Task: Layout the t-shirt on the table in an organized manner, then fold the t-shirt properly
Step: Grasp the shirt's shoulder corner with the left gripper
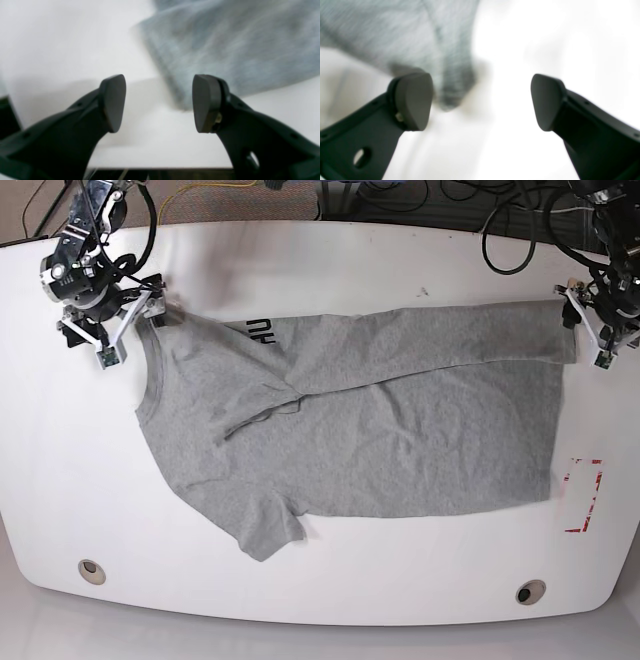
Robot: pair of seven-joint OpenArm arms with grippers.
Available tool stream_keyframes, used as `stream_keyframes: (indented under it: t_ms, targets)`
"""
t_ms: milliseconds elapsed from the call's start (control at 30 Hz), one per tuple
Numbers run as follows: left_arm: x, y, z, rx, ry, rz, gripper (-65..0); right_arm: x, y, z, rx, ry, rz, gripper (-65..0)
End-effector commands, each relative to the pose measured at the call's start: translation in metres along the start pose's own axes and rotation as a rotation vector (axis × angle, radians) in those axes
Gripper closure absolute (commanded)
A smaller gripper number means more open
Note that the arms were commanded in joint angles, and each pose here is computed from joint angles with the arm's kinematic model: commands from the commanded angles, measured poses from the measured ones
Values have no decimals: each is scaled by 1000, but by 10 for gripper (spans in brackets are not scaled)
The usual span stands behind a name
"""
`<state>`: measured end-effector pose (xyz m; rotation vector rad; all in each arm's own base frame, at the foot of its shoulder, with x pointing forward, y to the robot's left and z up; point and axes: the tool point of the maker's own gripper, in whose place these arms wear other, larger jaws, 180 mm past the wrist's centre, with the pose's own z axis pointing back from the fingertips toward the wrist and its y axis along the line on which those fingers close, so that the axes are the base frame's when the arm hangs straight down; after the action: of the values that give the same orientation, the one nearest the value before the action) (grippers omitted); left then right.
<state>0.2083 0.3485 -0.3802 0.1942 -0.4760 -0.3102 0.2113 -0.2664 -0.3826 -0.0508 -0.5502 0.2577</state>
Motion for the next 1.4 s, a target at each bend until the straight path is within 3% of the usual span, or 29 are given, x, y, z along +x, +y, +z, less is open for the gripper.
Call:
stream_keyframes:
  t_ms: [0,467,600,800,967,1367]
  targets:
    - [13,8,6,21,-43,-12,-392,5,-6,1,-6,-27,-6,-591]
    - [12,11,8,29,-42,-8,-392,-3,5,-24,57,2,-86,-574]
    - [9,18,11,47,-42,9,-392,-7,5,-27,63,12,-94,-466]
    - [8,18,11,45,-40,11,-392,-5,4,-28,61,10,-95,-201]
    - [3,16,10,40,-15,18,-392,-6,4,-28,59,14,-91,-54]
    - [-3,4,8,11,-36,118,-394,-7,3,-27,57,17,-89,-49]
